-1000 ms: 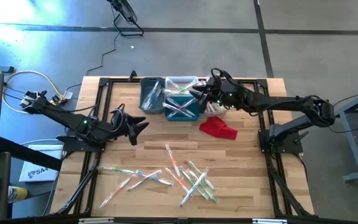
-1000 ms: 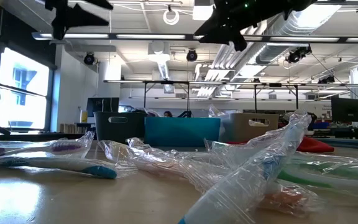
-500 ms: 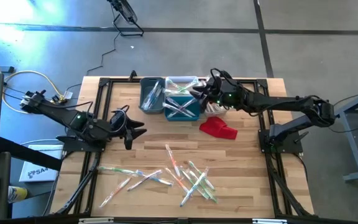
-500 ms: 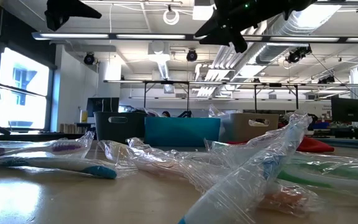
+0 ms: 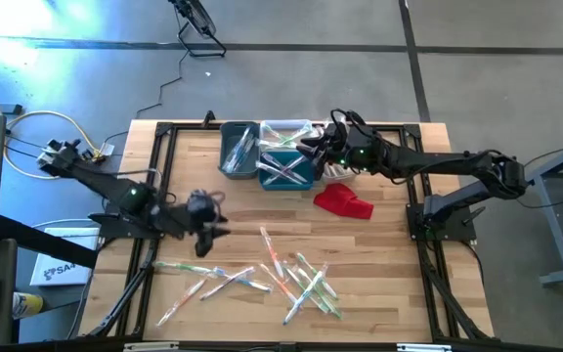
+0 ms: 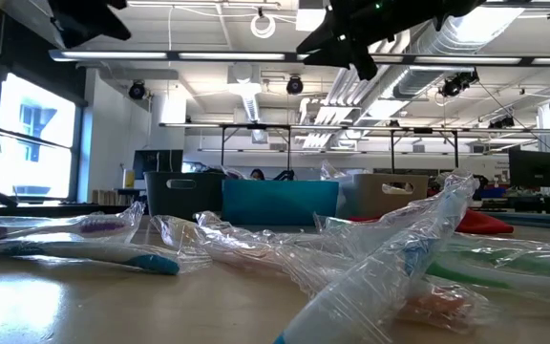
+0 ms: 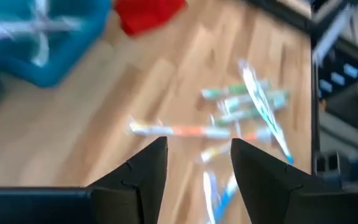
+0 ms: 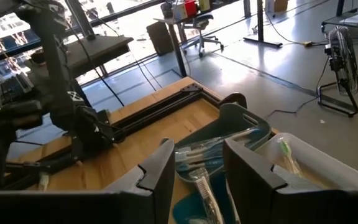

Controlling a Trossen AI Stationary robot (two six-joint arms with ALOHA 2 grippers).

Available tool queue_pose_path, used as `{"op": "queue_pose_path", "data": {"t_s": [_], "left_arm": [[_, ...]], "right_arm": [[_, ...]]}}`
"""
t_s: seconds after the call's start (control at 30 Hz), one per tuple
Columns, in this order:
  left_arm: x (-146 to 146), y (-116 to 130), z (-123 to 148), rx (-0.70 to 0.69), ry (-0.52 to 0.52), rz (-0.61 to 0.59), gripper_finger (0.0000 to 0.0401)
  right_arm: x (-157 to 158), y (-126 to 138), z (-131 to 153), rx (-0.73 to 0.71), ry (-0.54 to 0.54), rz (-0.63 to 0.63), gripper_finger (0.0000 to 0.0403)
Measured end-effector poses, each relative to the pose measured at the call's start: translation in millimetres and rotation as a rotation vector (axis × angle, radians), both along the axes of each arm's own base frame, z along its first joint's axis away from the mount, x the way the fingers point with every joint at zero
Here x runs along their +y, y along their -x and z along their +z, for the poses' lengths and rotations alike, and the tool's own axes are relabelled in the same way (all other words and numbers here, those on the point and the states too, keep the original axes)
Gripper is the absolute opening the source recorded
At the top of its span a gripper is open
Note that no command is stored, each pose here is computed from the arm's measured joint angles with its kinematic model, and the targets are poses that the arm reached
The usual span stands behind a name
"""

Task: Pick & Place Toothbrushes
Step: Put the green toothbrush into the transparent bin

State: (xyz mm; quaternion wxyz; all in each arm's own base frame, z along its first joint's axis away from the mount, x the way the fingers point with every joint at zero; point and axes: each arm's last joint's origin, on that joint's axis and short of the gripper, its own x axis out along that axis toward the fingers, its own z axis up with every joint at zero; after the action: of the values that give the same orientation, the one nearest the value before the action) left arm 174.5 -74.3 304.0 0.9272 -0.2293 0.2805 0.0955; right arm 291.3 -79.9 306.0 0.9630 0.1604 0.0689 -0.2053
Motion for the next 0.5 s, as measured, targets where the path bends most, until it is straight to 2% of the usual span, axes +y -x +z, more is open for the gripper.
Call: {"op": "queue_pose_path", "data": {"t_s": [0.1,0.27,0.5], "left_arm": [[-15.5,-2.5,-8.3,0.076,0.038,-0.033,0.0175],[-38.0,1.0,-23.3,0.204,0.147,-0.018,0.0175],[-63.9,7.5,-43.8,0.399,0.256,-0.026,0.0175]], "right_arm": [[-1.9,0.5,0.0,0.0,0.001,-0.008,0.0128],[-7.0,2.0,-0.1,0.004,0.01,-0.03,0.0128],[-16.0,5.2,0.6,0.003,0.024,-0.128,0.0128]]}}
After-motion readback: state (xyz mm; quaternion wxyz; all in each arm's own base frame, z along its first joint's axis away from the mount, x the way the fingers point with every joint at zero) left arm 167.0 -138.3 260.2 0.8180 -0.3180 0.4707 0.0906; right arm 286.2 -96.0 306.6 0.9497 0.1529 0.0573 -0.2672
